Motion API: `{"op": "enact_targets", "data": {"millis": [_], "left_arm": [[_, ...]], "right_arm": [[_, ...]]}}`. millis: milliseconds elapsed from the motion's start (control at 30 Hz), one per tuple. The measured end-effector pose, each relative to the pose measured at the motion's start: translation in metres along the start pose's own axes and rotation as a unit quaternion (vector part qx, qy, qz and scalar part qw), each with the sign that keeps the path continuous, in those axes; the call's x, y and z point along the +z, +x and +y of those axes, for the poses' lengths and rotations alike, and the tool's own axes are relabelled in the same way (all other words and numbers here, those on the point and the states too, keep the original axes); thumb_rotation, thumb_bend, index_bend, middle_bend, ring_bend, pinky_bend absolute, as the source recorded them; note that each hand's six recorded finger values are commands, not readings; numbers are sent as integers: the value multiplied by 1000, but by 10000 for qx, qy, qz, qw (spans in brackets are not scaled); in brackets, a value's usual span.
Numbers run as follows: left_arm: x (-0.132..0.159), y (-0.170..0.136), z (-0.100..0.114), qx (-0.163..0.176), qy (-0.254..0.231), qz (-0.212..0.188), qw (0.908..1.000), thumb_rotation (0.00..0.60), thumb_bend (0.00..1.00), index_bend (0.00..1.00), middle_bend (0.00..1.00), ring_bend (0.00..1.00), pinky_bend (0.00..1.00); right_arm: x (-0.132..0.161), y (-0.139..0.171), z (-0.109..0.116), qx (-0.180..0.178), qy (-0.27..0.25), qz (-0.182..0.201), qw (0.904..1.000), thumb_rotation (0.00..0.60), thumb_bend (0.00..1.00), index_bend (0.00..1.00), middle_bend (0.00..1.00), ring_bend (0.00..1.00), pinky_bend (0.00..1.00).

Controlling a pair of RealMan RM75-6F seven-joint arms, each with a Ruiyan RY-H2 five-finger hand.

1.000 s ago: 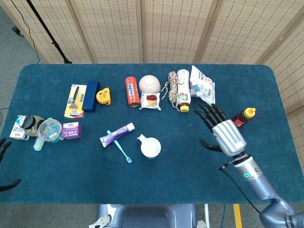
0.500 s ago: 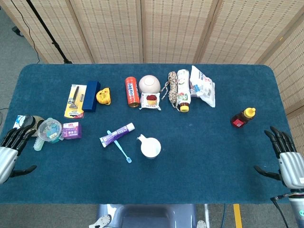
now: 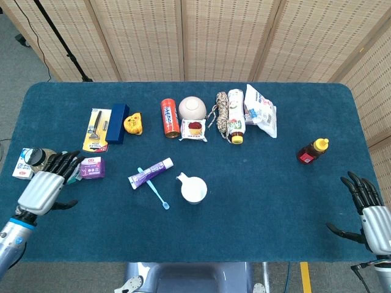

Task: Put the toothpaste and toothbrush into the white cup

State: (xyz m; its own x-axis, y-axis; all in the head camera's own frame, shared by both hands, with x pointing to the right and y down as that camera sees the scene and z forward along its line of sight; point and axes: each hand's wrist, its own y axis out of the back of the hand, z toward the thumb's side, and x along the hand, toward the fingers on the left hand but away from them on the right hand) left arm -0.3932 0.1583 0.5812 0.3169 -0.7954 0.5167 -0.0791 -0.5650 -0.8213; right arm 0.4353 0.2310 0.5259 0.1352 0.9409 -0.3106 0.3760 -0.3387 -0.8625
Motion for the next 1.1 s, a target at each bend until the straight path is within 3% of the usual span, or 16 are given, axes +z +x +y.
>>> {"op": "enact_targets", "data": {"millis": [233,467,833,1100], "left_arm": [[44,47,-24,-341,-718,-167,9967,600,16,0,0,0,0],[74,78,-35,-345,-490,-123,9981,600,16,0,0,0,0],[123,127,-74,-739,-393,131,9964,600,18,0,0,0,0],[140,153,-89,-647,-148,277,9974,600,22,0,0,0,0]], "right_arm": [[1,0,-2,56,-55,37,10000,600,0,0,0,0,0],[-1,-2,-3,117,-135,37,9998,600,0,0,0,0,0],[-5,-3,-2,129,-246,17,9996,600,0,0,0,0,0],[-7,-5,-4,197,-318,16,9993,600,0,0,0,0,0]]}}
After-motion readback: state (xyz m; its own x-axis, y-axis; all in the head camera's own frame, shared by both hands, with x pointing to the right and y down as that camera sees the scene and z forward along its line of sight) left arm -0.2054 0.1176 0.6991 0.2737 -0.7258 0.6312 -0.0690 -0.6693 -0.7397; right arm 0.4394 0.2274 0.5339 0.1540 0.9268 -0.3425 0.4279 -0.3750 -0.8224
